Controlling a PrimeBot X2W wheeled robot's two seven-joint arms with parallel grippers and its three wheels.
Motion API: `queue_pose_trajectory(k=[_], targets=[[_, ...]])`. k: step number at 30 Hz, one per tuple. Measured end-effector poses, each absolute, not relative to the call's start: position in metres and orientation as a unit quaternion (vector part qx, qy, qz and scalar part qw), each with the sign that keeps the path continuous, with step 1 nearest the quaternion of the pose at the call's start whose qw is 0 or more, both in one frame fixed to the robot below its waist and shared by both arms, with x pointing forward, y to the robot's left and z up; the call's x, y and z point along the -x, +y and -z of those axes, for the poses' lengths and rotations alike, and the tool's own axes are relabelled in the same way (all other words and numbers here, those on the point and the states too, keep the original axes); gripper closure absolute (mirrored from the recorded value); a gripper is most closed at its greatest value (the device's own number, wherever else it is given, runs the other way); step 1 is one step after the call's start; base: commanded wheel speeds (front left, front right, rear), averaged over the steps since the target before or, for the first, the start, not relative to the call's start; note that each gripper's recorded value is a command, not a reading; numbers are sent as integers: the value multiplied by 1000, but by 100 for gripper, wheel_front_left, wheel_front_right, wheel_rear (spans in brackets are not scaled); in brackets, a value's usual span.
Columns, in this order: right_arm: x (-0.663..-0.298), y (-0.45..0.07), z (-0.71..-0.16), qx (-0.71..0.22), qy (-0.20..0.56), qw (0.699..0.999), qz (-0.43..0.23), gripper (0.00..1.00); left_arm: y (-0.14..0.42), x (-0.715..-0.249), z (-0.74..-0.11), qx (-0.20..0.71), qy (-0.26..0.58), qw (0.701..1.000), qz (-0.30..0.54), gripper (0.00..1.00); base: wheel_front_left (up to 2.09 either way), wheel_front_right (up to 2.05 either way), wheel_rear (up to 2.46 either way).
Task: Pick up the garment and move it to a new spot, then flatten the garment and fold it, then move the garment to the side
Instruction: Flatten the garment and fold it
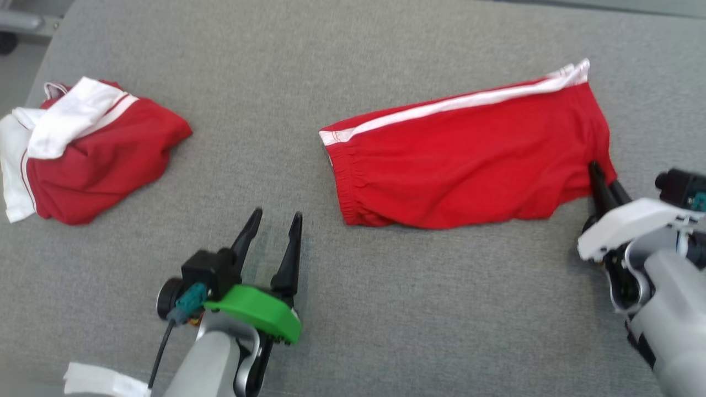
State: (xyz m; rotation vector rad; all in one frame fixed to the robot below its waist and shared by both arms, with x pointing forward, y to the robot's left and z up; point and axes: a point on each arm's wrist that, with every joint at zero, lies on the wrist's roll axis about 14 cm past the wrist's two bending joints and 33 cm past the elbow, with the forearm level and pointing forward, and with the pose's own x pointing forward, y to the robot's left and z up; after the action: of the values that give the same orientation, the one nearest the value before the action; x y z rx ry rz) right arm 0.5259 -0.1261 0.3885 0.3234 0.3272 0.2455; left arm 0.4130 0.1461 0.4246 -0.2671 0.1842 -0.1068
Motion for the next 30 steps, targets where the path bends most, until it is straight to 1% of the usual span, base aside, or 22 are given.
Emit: queue_pose_trajectory(k=[1,4,10,14,16,18,20,23,26,30], targets=[[-512,-132,-392,-178,159,965,-106,100,146,-402,-423,133,97,985,52,0,0,0,0],[-486,-142,-395,-198,159,964,-86,100,145,-388,-423,135,99,985,51,0,0,0,0],[-437,-162,-402,-203,154,965,-60,100,138,-366,-431,138,88,985,61,0,0,0,0],[-422,-177,-410,-192,143,970,-47,100,127,-361,-439,136,79,984,79,0,0,0,0],[-421,-185,-419,-189,129,973,-40,100,123,-360,-441,136,75,984,87,0,0,0,0],[-426,-185,-435,-182,103,977,-47,100,121,-360,-445,135,70,984,91,0,0,0,0],[-436,-172,-457,-172,72,980,-74,100,121,-360,-445,136,69,984,91,0,0,0,0],[-447,-126,-489,-147,32,977,-152,100,124,-359,-444,136,70,984,86,0,0,0,0],[-443,-70,-503,-129,19,963,-238,100,128,-356,-442,142,73,984,78,0,0,0,0],[-427,3,-511,-114,26,932,-344,100,133,-352,-441,149,75,984,68,0,0,0,0]])
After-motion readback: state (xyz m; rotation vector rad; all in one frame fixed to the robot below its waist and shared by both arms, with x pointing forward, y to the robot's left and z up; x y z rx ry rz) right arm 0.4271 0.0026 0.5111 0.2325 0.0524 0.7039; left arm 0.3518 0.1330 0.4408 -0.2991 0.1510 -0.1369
